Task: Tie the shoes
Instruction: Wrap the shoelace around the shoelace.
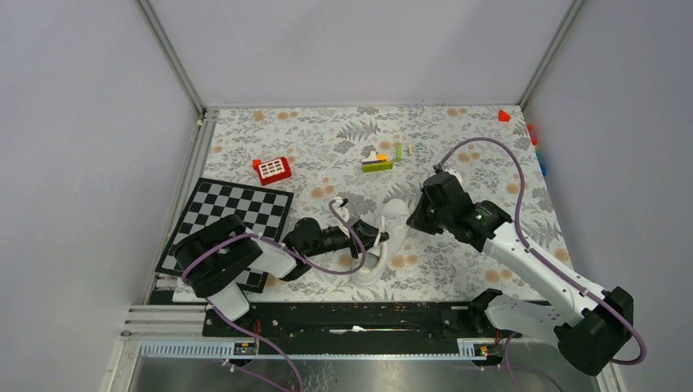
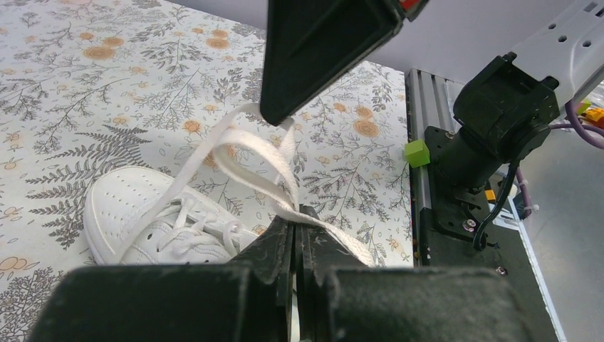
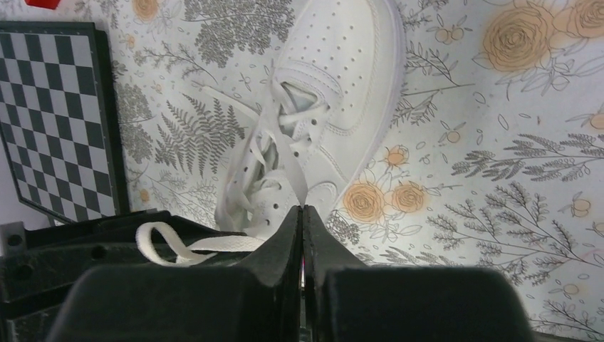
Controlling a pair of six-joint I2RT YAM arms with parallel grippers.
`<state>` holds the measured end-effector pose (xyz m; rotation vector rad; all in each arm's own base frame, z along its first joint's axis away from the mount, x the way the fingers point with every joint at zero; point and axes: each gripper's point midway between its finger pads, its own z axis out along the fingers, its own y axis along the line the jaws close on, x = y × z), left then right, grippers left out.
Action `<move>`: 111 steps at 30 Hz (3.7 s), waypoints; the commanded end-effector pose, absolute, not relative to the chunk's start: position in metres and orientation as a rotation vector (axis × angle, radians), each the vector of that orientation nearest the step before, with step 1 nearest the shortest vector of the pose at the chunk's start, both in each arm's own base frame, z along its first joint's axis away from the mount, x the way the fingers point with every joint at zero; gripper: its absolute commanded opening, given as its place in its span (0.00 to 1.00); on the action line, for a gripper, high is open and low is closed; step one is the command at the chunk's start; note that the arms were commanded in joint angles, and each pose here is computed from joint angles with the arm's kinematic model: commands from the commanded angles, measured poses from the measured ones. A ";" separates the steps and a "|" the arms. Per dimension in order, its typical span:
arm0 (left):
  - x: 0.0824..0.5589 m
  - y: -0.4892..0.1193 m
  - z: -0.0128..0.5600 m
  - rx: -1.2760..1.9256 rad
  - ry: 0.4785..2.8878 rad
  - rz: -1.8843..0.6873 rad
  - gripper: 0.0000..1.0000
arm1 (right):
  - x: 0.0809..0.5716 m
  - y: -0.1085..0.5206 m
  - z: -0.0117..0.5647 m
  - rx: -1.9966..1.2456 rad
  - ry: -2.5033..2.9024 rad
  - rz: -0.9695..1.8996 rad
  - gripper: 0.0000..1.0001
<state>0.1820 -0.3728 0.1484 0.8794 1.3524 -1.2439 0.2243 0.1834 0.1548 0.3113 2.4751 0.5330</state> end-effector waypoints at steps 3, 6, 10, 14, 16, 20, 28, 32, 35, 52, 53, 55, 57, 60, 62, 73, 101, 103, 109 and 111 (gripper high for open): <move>0.188 -0.373 0.179 0.819 1.247 -1.258 0.00 | 0.201 0.185 0.146 0.240 2.537 0.542 0.00; 0.189 -0.373 0.180 0.812 1.250 -1.259 0.00 | 0.193 0.191 0.141 0.203 2.566 0.543 0.00; 0.190 -0.372 0.181 0.803 1.252 -1.261 0.00 | 0.189 0.192 0.131 0.190 2.593 0.519 0.00; 0.191 -0.372 0.181 0.798 1.255 -1.259 0.00 | 0.189 0.187 0.126 0.192 2.598 0.478 0.00; 0.193 -0.371 0.180 0.789 1.262 -1.252 0.00 | 0.189 0.188 0.128 0.189 2.597 0.490 0.00; 0.197 -0.371 0.179 0.769 1.271 -1.239 0.00 | 0.184 0.190 0.136 0.184 2.602 0.520 0.00; 0.202 -0.372 0.178 0.749 1.283 -1.231 0.00 | 0.166 0.202 0.140 0.127 2.657 0.599 0.00; 0.202 -0.372 0.176 0.750 1.290 -1.234 0.00 | 0.159 0.215 0.144 0.094 2.671 0.666 0.00; 0.201 -0.372 0.176 0.750 1.291 -1.238 0.00 | 0.157 0.225 0.148 0.076 2.666 0.730 0.19; 0.204 -0.367 0.180 0.730 1.288 -1.229 0.00 | 0.166 0.195 0.121 -0.199 2.753 0.366 0.43; 0.203 -0.367 0.179 0.732 1.291 -1.232 0.00 | 0.167 0.194 0.118 -0.202 2.761 0.346 0.44; 0.202 -0.368 0.180 0.735 1.289 -1.236 0.00 | 0.172 0.193 0.116 -0.189 2.742 0.326 0.45; 0.201 -0.368 0.179 0.739 1.290 -1.239 0.00 | 0.182 0.194 0.122 -0.161 2.683 0.332 0.48; 0.201 -0.368 0.178 0.741 1.292 -1.242 0.00 | 0.200 0.199 0.129 -0.097 2.626 0.404 0.49; 0.201 -0.368 0.178 0.741 1.294 -1.245 0.00 | 0.212 0.207 0.131 -0.050 2.606 0.504 0.49; 0.200 -0.369 0.179 0.747 1.291 -1.255 0.00 | 0.228 0.232 0.114 0.026 2.643 0.755 0.46; 0.198 -0.368 0.177 0.752 1.293 -1.252 0.00 | 0.213 0.213 0.094 0.161 2.633 0.739 0.32; 0.198 -0.368 0.177 0.752 1.294 -1.252 0.00 | 0.212 0.212 0.095 0.174 2.627 0.746 0.32; 0.198 -0.368 0.177 0.753 1.294 -1.256 0.00 | 0.213 0.212 0.089 0.184 2.630 0.743 0.28; 0.198 -0.368 0.177 0.752 1.295 -1.257 0.00 | 0.214 0.214 0.087 0.184 2.633 0.747 0.27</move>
